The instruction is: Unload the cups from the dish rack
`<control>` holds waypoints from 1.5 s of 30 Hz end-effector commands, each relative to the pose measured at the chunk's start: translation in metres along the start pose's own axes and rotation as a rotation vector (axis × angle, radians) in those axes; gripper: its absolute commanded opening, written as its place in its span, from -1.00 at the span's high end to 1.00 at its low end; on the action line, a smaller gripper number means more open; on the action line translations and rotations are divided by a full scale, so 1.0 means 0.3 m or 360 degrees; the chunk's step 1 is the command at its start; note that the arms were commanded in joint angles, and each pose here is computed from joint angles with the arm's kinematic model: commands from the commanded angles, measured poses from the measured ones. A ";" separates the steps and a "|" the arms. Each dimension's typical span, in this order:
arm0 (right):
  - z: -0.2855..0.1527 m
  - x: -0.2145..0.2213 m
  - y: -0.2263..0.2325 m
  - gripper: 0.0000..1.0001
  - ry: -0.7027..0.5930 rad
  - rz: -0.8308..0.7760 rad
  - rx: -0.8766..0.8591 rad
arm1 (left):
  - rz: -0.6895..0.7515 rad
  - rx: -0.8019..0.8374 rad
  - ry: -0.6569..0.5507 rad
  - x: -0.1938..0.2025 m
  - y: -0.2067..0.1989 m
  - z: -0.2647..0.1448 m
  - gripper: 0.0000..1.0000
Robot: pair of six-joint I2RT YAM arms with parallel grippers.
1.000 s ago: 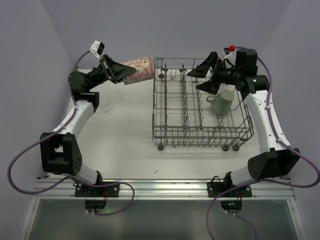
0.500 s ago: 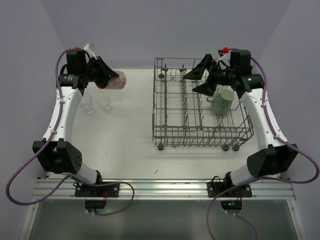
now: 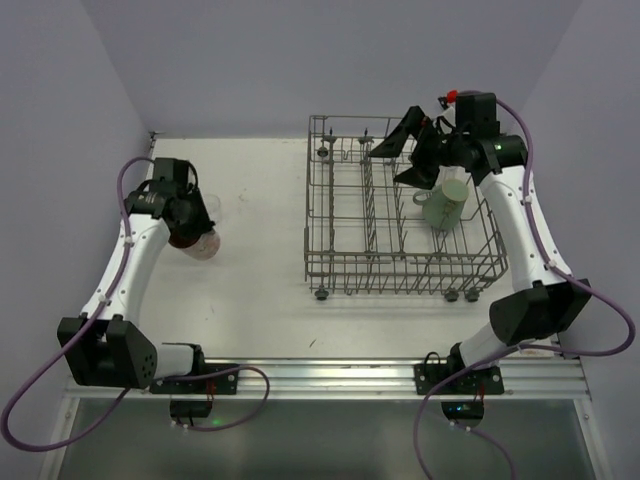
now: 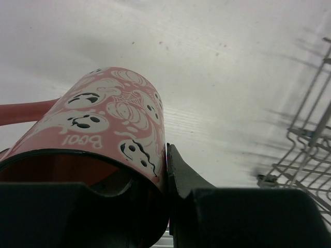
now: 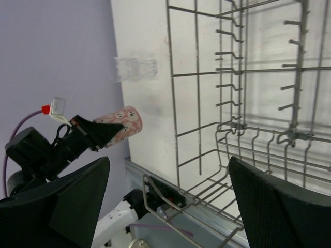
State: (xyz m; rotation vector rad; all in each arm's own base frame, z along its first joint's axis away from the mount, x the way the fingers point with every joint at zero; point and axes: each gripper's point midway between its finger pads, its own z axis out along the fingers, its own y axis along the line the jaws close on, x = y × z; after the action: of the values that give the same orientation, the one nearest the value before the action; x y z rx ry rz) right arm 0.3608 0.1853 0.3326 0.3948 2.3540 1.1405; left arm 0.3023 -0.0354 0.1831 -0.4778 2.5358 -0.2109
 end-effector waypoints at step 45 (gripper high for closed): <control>-0.121 -0.224 -0.665 -0.98 -0.0321 0.0335 0.1410 | 0.0174 -0.0231 -0.0059 -0.061 0.109 0.297 0.24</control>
State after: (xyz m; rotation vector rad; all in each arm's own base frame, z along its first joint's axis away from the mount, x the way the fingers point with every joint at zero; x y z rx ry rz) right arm 0.3800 0.0245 0.2181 0.8744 2.6133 0.0720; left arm 0.3340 -0.0053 0.0772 -0.3903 2.6502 0.0380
